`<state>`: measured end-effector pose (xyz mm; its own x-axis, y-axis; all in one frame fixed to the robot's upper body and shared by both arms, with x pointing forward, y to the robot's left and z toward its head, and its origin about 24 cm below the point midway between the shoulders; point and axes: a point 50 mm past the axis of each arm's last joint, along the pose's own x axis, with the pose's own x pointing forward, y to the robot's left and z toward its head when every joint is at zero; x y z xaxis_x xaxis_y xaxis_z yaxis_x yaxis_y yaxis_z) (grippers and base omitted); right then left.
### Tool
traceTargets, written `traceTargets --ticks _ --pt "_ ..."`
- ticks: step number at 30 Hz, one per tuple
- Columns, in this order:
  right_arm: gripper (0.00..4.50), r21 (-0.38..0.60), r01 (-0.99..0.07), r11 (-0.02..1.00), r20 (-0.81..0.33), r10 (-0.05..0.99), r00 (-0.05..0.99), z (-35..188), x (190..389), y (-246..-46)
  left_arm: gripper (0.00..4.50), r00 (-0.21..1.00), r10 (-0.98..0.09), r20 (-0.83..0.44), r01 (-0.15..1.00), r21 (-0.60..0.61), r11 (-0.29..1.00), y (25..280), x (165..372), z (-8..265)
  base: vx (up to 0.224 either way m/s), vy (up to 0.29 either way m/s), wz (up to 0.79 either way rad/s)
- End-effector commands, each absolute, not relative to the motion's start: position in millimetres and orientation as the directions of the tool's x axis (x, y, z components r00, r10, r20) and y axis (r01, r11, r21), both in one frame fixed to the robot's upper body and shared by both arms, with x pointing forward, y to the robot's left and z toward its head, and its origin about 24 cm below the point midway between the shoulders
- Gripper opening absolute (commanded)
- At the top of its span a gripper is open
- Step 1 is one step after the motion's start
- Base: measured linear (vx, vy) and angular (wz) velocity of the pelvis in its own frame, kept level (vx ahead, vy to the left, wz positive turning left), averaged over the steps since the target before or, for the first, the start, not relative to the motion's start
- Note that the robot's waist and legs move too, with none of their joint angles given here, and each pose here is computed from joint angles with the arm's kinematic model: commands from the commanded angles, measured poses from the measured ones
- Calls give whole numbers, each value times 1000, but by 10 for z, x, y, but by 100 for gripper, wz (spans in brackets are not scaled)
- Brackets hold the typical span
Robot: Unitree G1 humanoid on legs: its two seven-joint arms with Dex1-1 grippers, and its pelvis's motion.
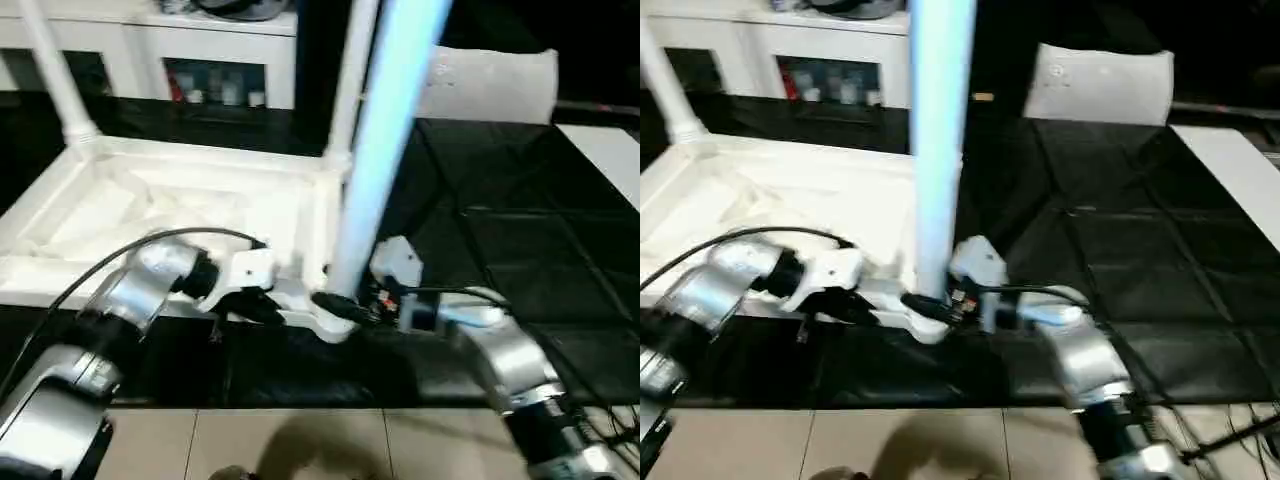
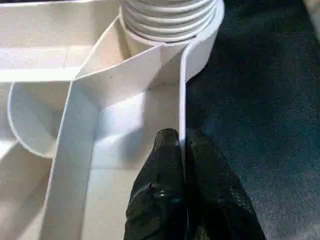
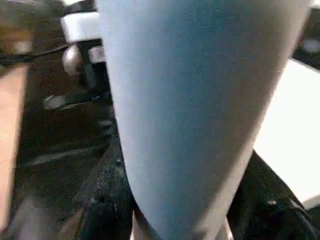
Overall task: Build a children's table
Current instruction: Insert table leg to table base
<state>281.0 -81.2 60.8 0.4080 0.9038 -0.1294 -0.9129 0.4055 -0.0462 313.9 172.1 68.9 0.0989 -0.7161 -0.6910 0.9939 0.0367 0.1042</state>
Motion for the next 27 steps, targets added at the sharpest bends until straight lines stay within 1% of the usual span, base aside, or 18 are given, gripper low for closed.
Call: traceTargets --ticks 1,3,5,7,11,14,18,21,23,25,27 --pt "191 22 -868 497 -274 838 473 268 2793 -818 0 291 -757 -585 957 186 224 1656 3201 875 0 0 0" --pt "191 33 -802 596 -245 783 572 307 2904 -813 0 388 -743 -545 921 194 338 1587 3135 849 0 0 0" --pt "191 43 -758 651 -227 745 627 329 2973 -804 0 430 -730 -531 901 199 386 1518 3091 813 0 0 0" --pt "191 62 -714 698 -218 707 673 340 3035 -799 0 453 -726 -517 888 193 416 1427 3062 790 0 0 0" --pt "191 79 -631 772 -215 631 745 344 3147 -784 0 464 -730 -503 882 182 435 1249 3004 800 0 0 0" --pt "191 96 -605 790 -222 610 761 344 3189 -748 0 481 -714 -508 872 192 450 1182 3008 818 0 0 0" --pt "191 101 -617 780 -249 620 744 306 3166 -717 0 504 -674 -540 859 226 460 1249 3074 817 0 0 0" --pt "191 163 -619 768 -240 640 730 299 3146 -705 0 509 -666 -545 856 234 461 1272 3090 820 0 0 0" --pt "261 167 -620 766 -238 642 729 296 3149 -701 0 505 -665 -550 858 232 459 1284 3090 820 0 0 0" --pt "263 182 -618 765 -233 644 728 292 3153 -700 0 501 -667 -551 860 233 453 1290 3092 823 0 0 0" --pt "287 183 -627 757 -230 653 721 295 3152 -709 0 502 -670 -547 861 237 451 1300 3108 828 0 0 0"
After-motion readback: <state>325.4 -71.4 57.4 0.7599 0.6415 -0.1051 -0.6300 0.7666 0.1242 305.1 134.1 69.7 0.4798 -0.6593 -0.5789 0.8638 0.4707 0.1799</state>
